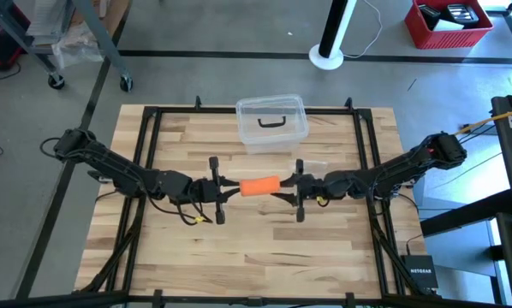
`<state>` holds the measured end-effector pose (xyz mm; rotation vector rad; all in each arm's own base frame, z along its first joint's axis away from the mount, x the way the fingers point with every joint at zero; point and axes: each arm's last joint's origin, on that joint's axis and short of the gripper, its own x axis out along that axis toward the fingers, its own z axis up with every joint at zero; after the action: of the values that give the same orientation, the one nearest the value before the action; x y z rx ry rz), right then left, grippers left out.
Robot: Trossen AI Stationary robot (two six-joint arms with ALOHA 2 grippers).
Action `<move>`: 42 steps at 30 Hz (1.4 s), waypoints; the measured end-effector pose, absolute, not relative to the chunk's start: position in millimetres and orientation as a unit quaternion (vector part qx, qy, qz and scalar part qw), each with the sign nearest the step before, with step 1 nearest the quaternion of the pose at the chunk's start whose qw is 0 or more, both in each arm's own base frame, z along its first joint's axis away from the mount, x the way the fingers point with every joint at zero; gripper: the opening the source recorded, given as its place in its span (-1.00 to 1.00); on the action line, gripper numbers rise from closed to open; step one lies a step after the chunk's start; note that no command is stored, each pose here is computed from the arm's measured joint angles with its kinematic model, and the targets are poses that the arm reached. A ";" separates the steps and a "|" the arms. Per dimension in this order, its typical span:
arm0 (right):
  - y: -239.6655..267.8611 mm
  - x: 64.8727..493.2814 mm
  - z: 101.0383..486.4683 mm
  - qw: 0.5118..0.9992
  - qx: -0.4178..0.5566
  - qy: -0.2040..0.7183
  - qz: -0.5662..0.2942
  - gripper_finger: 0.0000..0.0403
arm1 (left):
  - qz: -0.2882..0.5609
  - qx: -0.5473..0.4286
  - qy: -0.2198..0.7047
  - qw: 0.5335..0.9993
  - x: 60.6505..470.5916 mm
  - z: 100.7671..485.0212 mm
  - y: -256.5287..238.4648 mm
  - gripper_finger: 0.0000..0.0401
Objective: Roll bandage
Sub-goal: Roll the orange bandage
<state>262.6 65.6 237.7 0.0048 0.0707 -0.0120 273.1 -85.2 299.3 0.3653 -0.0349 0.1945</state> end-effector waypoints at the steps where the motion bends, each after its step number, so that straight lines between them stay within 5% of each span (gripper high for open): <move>1: 64.9 261.8 235.5 0.999 -0.006 0.049 -0.015 -0.37 | 0.097 0.182 -0.018 0.978 273.1 299.3 -85.2 -0.98; 6: 63.5 258.0 224.0 0.997 -0.027 0.076 -0.017 -0.19 | 0.095 0.179 -0.019 0.979 273.0 299.5 -85.5 -0.98; 18: 56.6 277.6 174.8 0.996 0.032 -0.086 -0.012 -0.16 | 0.096 0.176 -0.023 0.979 272.9 300.5 -85.4 -0.98; 42: 49.6 318.3 184.1 0.984 0.010 -0.177 -0.001 -0.16 | 0.099 0.182 -0.034 0.978 272.6 303.0 -85.4 -0.98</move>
<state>318.3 49.6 184.1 0.0197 -0.3565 -0.0027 272.6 -85.4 303.0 0.3665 -0.0685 0.1987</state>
